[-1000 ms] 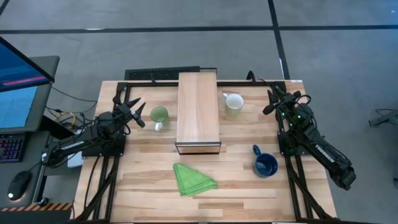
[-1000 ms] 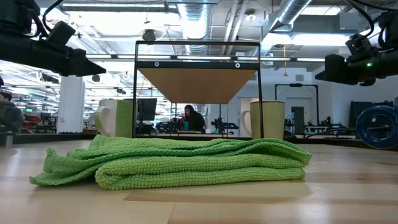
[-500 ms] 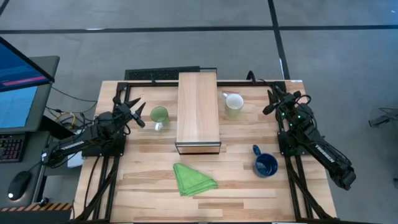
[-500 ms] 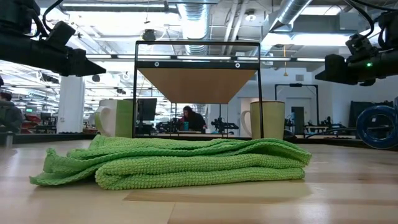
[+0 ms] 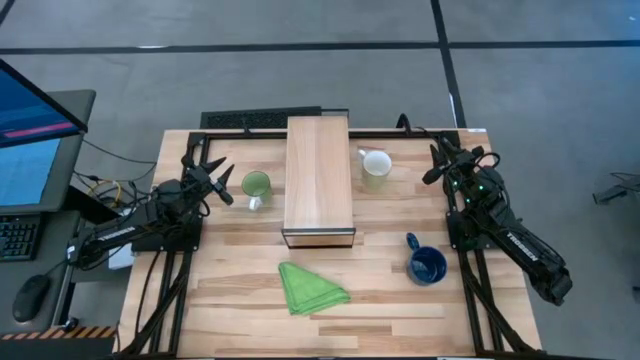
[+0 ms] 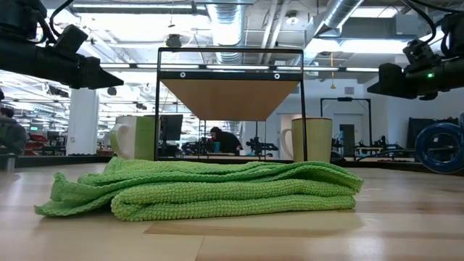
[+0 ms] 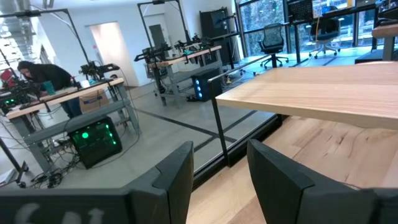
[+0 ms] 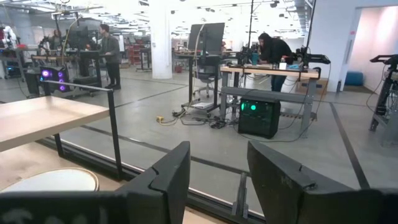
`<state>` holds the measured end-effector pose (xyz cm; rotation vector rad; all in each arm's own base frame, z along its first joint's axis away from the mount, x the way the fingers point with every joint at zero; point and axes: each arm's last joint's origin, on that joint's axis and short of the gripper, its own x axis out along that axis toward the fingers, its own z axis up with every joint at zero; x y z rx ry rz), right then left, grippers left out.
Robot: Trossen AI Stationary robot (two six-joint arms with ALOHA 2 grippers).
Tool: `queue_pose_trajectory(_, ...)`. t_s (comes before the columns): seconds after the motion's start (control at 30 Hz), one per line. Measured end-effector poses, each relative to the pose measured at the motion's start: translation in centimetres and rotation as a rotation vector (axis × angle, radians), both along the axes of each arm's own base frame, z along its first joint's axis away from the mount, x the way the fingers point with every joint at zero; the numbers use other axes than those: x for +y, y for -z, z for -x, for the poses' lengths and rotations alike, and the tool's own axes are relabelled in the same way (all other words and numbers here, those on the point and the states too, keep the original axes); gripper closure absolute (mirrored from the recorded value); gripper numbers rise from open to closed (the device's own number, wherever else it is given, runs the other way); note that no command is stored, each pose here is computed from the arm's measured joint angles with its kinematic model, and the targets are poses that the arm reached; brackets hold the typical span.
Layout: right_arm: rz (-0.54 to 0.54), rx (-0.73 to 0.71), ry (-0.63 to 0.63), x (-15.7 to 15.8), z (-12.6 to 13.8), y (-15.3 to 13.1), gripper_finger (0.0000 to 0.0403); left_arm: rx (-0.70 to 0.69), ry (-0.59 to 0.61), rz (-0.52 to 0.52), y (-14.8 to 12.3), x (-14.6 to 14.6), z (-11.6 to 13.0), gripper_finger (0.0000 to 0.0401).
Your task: Stack small to large cups/mugs on shelf
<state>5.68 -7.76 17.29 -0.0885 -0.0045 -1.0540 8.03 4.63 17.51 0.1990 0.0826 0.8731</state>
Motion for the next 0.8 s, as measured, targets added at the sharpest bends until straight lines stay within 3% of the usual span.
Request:
queue_pose_trajectory(0.3, 0.038, 0.042, 0.005, -0.01, 0.01, -0.11, 0.0221, 0.0, 0.0, 0.0, -0.01, 0.0, 0.0, 0.0257)
queue_pose_trajectory(0.8, 0.004, -0.003, -0.001, 0.0, 0.0, -0.03, 0.0221, 0.0, 0.0, 0.0, 0.0, 0.0, 0.0, 0.0257)
